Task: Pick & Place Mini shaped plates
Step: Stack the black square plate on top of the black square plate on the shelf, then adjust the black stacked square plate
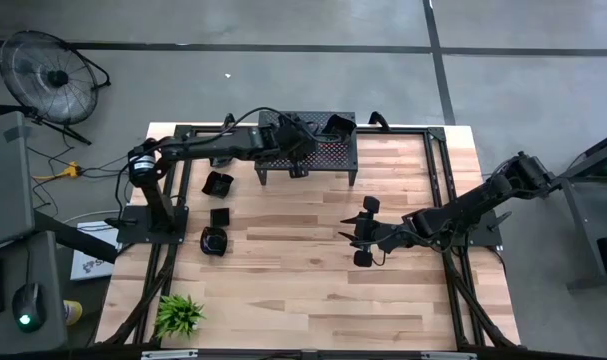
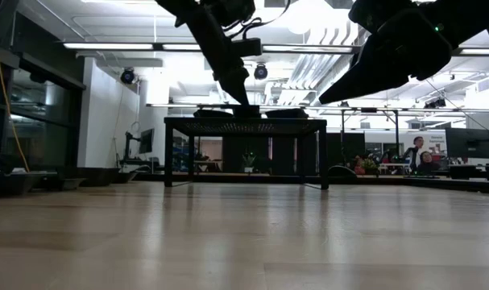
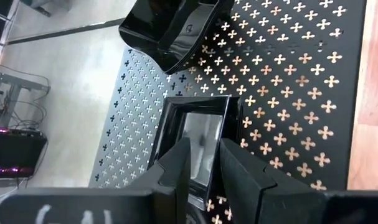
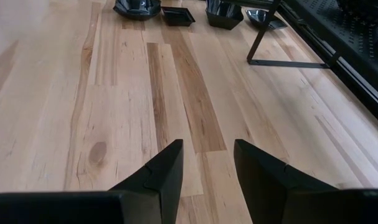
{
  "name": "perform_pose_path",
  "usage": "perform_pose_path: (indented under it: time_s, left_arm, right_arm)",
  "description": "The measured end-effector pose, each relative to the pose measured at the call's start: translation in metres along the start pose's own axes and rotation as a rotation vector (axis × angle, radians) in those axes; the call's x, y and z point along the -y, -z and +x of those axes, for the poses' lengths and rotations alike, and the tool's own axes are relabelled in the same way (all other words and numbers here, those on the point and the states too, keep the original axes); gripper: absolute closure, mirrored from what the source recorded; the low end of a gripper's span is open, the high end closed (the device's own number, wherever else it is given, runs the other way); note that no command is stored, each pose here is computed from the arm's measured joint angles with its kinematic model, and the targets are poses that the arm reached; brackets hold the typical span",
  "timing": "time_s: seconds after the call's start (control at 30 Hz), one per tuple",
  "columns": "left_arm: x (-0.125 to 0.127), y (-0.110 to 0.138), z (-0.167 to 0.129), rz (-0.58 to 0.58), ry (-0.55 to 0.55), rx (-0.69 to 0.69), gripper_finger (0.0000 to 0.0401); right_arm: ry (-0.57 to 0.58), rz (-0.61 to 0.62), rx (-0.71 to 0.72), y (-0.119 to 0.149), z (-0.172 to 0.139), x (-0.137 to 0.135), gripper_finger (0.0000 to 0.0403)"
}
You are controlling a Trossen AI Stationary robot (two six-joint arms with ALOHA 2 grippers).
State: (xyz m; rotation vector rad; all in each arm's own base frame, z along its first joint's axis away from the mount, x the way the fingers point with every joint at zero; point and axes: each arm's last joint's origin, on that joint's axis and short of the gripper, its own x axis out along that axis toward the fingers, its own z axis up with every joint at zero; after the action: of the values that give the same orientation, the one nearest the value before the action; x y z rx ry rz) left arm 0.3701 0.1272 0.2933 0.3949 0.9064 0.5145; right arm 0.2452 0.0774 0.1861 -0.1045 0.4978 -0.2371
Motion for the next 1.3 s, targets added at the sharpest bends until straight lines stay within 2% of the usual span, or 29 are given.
perform_pose_path:
  time_s: [0.5,0.93,1.1,1.17,1.3]
  left_arm:
    - [0.008,0.001,0.013,0.014,0.044,-0.009,0.0318]
    - [0.002,-0.002,0.0,0.022,0.089,-0.003,0.0318]
    - [-0.008,-0.014,-0.012,0.007,0.05,0.036,0.0318]
    - [-0.011,-0.016,-0.013,0.019,0.018,0.033,0.0318]
    - [-0.015,-0.014,-0.008,0.009,0.022,0.026,0.0326]
  right_arm:
    - [-0.001,0.01,-0.014,0.001,0.0,0.0,0.0265]
    - [-0.001,0.012,-0.017,0.002,0.0,0.0,0.0265]
    - [-0.001,0.012,-0.017,0.002,0.0,0.0,0.0265]
    - [-0.002,0.013,-0.017,0.002,0.0,0.0,0.0265]
    - [-0.001,0.029,-0.019,0.002,0.0,0.0,0.0265]
